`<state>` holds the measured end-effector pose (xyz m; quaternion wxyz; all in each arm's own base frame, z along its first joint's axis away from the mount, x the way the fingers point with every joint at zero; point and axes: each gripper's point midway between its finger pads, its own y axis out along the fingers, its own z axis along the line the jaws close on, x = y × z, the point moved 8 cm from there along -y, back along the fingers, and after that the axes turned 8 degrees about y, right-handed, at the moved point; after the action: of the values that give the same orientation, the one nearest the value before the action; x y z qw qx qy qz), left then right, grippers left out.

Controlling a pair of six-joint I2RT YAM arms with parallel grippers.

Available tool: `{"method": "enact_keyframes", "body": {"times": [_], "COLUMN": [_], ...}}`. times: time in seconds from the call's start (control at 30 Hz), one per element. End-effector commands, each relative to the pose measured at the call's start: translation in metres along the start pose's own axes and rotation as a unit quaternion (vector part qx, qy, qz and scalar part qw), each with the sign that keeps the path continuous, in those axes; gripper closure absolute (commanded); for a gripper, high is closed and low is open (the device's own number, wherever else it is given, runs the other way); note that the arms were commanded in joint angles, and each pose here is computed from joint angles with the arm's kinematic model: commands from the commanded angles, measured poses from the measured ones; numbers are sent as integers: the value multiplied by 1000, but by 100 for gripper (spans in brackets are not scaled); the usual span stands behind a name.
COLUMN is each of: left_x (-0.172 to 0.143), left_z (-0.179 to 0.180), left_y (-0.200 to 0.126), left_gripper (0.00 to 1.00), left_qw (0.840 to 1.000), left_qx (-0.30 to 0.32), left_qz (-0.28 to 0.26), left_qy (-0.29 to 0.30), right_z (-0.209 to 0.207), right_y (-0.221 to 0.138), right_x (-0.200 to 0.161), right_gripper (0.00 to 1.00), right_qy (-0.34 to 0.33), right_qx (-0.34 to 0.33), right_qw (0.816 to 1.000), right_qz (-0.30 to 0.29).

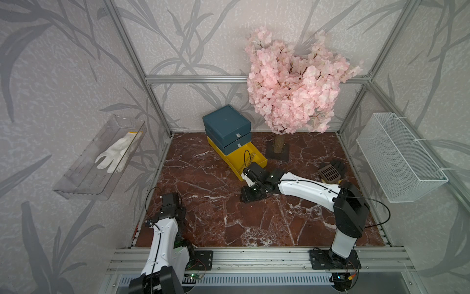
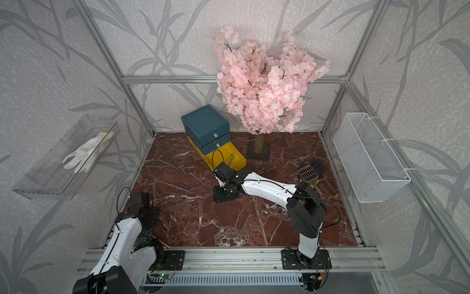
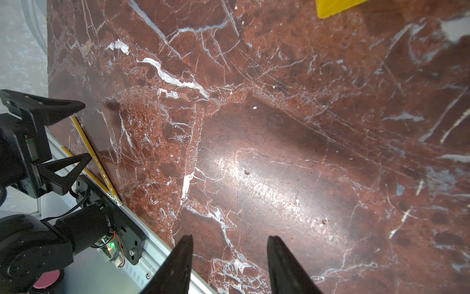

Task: Please place the pencils in the drawer according to their color
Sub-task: Move the pencil to the center of the board.

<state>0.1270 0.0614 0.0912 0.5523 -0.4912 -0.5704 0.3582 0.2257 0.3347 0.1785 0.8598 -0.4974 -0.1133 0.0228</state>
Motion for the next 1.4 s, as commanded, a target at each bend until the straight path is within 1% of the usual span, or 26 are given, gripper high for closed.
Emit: {"method": "enact_keyframes", "body": {"times": [0.0, 0.07, 0.13, 0.2, 0.23, 0.3, 0.37, 0.43, 0.5, 0.63, 0.73, 0.8, 0.87, 0.93, 1.03, 1.17, 1.23, 1.37], "left_x": [-16, -17, -22, -22, -24, -28, -32, -35, -33, -24, -16, -12, -9, -9, -13, -21, -25, -39], "left_z": [-13, -28, -44, -65, -77, -102, -124, -140, -144, -143, -136, -128, -117, -107, -91, -76, -71, -68], "left_y": [31, 38, 48, 50, 50, 45, 32, 16, 2, -27, -48, -56, -58, -52, -36, -13, -5, 9], "left_gripper": [0, 0, 0, 0, 0, 0, 0, 0, 0, 0, 0, 0, 0, 0, 0, 0, 0, 0], "left_qw": [997, 992, 985, 977, 971, 960, 950, 945, 944, 941, 939, 941, 945, 949, 953, 957, 957, 948], "left_qx": [-47, -69, -84, -103, -126, -174, -200, -208, -216, -232, -234, -227, -213, -197, -176, -151, -141, -144], "left_qz": [64, 92, 136, 158, 167, 175, 172, 156, 140, 114, 91, 76, 63, 63, 79, 103, 115, 171], "left_qy": [19, 43, 70, 101, 113, 135, 170, 200, 206, 219, 235, 240, 238, 238, 234, 227, 227, 227], "right_z": [-4, -7, -8, -9, -10, -10, -10, -10, -9, -4, 6, 12, 29, 34, 35, 32, 30, 27], "right_y": [-19, -20, -20, -20, -20, -19, -19, -18, -18, -12, -5, -1, 9, 15, 20, 15, 10, 1], "right_x": [8, 10, 10, 11, 12, 13, 13, 14, 14, 16, 16, 18, 8, 6, 4, 3, 3, 3], "right_gripper": [49, 49, 50, 50, 49, 50, 49, 49, 50, 49, 50, 50, 50, 50, 50, 50, 50, 50], "right_qy": [13, 19, 22, 25, 26, 28, 27, 28, 27, 30, 18, 14, -5, -7, 6, 5, 5, 7], "right_qx": [14, 15, 18, 18, 19, 19, 19, 19, 23, 36, 36, 37, 40, 38, 48, 48, 49, 54], "right_qw": [1000, 999, 999, 999, 999, 999, 999, 999, 999, 999, 999, 999, 999, 999, 999, 999, 999, 998], "right_qz": [-21, -25, -26, -27, -27, -26, -26, -26, -24, -16, -8, -9, 4, 5, 3, -7, -14, -22]}}
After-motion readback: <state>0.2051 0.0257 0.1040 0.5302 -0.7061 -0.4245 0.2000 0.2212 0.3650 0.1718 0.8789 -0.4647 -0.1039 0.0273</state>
